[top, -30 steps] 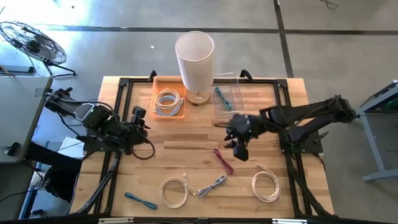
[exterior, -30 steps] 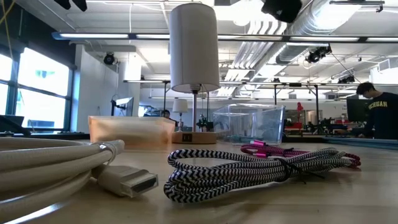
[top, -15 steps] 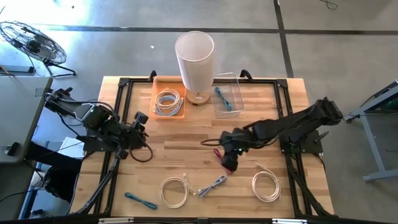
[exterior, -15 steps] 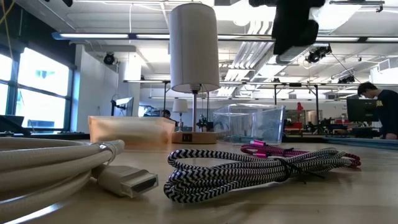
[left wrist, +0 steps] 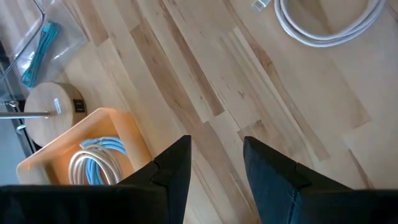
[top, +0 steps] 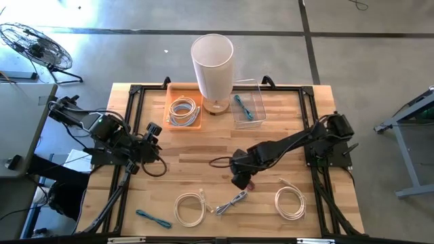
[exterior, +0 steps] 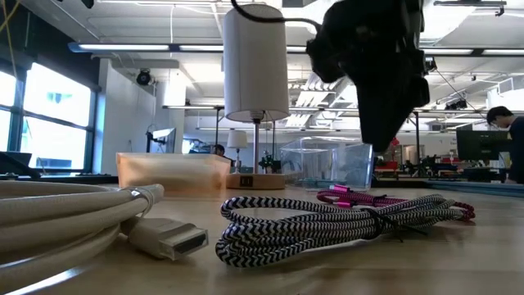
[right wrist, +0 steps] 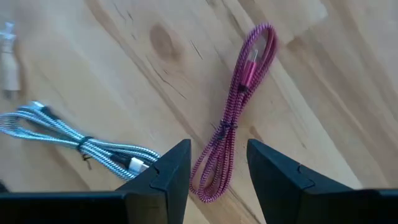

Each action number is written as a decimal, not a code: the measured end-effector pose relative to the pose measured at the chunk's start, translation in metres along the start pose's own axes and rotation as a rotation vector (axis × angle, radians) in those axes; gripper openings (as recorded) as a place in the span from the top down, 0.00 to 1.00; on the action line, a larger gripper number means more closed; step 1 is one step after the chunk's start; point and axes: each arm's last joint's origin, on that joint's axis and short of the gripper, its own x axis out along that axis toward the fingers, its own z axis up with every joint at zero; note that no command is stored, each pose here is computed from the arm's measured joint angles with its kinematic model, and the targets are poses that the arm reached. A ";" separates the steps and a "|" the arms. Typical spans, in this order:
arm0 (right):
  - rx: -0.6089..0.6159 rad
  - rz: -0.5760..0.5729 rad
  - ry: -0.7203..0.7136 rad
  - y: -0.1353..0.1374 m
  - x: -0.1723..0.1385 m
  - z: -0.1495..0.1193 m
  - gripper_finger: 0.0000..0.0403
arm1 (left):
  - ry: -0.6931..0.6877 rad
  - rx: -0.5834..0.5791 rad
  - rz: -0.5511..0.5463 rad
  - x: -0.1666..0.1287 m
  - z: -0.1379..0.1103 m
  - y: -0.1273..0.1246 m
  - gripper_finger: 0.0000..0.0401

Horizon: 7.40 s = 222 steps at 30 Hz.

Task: Pick & Place USB Port
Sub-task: Put the pink USB cable into the transparent bin, then put the left light brown HDMI cable into the orange bin

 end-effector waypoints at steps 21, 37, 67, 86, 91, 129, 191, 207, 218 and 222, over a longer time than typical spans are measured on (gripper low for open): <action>-0.020 -0.038 -0.039 0.001 0.011 0.003 0.63 | -0.001 -0.001 0.011 0.000 0.000 0.000 0.64; -0.037 -0.094 0.065 -0.001 0.054 0.003 0.63 | 0.002 -0.001 0.034 0.000 0.000 0.001 0.64; -0.222 -0.344 0.087 -0.039 -0.002 0.004 0.98 | -0.055 -0.116 0.350 -0.001 0.010 0.011 0.64; -0.007 -0.016 -0.607 -0.132 -0.175 0.049 0.98 | 0.020 -0.108 0.610 0.002 0.011 0.016 0.64; 0.062 0.022 -0.633 -0.166 -0.175 0.078 0.98 | 0.084 -0.060 0.603 0.003 0.005 0.015 0.64; 0.087 0.089 -0.582 -0.229 -0.145 0.128 0.72 | 0.197 -0.040 0.458 0.003 -0.009 0.010 0.64; -0.600 0.443 -0.878 -0.035 -0.225 -0.045 0.72 | 0.059 -0.537 -0.315 0.129 0.100 -0.046 0.64; -0.592 0.511 -0.881 -0.012 -0.227 -0.087 0.72 | -0.002 -0.585 -0.140 0.135 0.110 -0.099 0.64; -0.722 0.441 -0.794 -0.014 -0.219 -0.101 0.72 | 0.117 -0.790 -0.105 0.171 0.111 -0.088 0.64; -0.756 0.409 -0.775 -0.016 -0.216 -0.102 0.72 | 0.197 -0.793 -0.138 0.189 0.109 -0.090 0.64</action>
